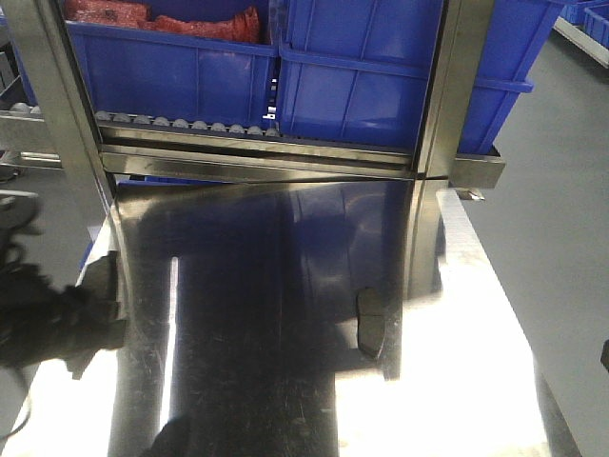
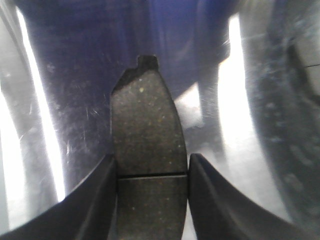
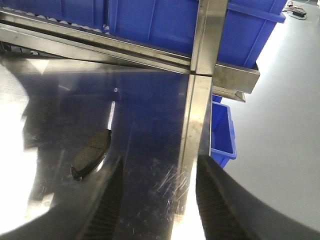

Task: Move and align brake pads A on conveyor
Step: 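Close the left gripper on the brake pad and lift it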

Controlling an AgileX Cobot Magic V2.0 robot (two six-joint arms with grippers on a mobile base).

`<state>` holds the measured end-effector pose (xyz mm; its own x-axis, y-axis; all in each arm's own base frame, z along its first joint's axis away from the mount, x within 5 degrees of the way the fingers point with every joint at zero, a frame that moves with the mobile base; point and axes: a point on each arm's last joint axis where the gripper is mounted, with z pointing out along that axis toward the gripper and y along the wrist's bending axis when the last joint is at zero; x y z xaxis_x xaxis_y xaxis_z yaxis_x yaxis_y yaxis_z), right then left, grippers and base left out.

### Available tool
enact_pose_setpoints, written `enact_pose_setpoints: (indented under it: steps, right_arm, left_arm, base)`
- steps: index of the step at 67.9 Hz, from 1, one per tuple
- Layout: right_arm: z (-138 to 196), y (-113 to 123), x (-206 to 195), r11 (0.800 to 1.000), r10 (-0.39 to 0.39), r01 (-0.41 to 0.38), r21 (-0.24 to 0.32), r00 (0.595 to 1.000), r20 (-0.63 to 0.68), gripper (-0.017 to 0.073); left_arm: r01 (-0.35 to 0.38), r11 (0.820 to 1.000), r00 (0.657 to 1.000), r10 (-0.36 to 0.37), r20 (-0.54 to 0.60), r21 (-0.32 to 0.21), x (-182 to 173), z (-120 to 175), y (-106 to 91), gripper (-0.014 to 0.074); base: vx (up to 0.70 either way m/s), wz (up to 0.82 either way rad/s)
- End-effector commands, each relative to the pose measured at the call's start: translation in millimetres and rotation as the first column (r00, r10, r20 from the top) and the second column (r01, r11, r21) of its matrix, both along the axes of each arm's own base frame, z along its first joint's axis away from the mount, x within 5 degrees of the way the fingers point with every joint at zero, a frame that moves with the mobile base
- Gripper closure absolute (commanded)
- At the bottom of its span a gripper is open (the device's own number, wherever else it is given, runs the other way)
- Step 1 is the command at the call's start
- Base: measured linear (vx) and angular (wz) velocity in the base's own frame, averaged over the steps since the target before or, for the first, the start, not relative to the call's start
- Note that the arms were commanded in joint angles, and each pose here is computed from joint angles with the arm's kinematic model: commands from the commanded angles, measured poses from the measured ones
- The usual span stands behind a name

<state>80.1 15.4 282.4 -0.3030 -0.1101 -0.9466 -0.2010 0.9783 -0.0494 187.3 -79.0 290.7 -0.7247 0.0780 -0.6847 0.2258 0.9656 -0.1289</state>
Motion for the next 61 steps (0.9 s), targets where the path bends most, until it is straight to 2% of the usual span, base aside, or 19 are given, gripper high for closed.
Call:
enact_pose_setpoints:
  steps: [1, 18, 30, 44, 61]
  right_arm:
    - [14, -1, 3, 1.000, -0.013, 0.012, 0.008, 0.996, 0.090, 0.0233]
    - [14, -1, 3, 1.000, -0.013, 0.012, 0.008, 0.996, 0.090, 0.0233]
    - [14, -1, 3, 1.000, -0.013, 0.012, 0.008, 0.996, 0.090, 0.0233]
    - [14, -1, 3, 1.000, -0.013, 0.012, 0.008, 0.996, 0.090, 0.0233]
    - [14, -1, 3, 1.000, -0.013, 0.012, 0.008, 0.996, 0.090, 0.0233]
  left_arm:
    - [0.012, 0.996, 0.986, 0.003, 0.169, -0.085, -24, 22, 9.1, 0.0601]
    - [0.035, 0.988, 0.944, 0.018, 0.330, -0.151, -81, 21, 34.6, 0.0599]
    - [0.049, 0.981, 0.911, 0.032, 0.410, -0.186, -109, 16, 47.0, 0.0599]
    - [0.060, 0.976, 0.884, 0.045, 0.465, -0.209, -123, 16, 53.2, 0.0599]
    - [0.059, 0.976, 0.886, 0.045, 0.461, -0.208, -122, 16, 53.0, 0.0599]
  base:
    - [0.00, 0.00]
    - [0.00, 0.00]
    - [0.00, 0.00]
    - [0.00, 0.00]
    - [0.00, 0.00]
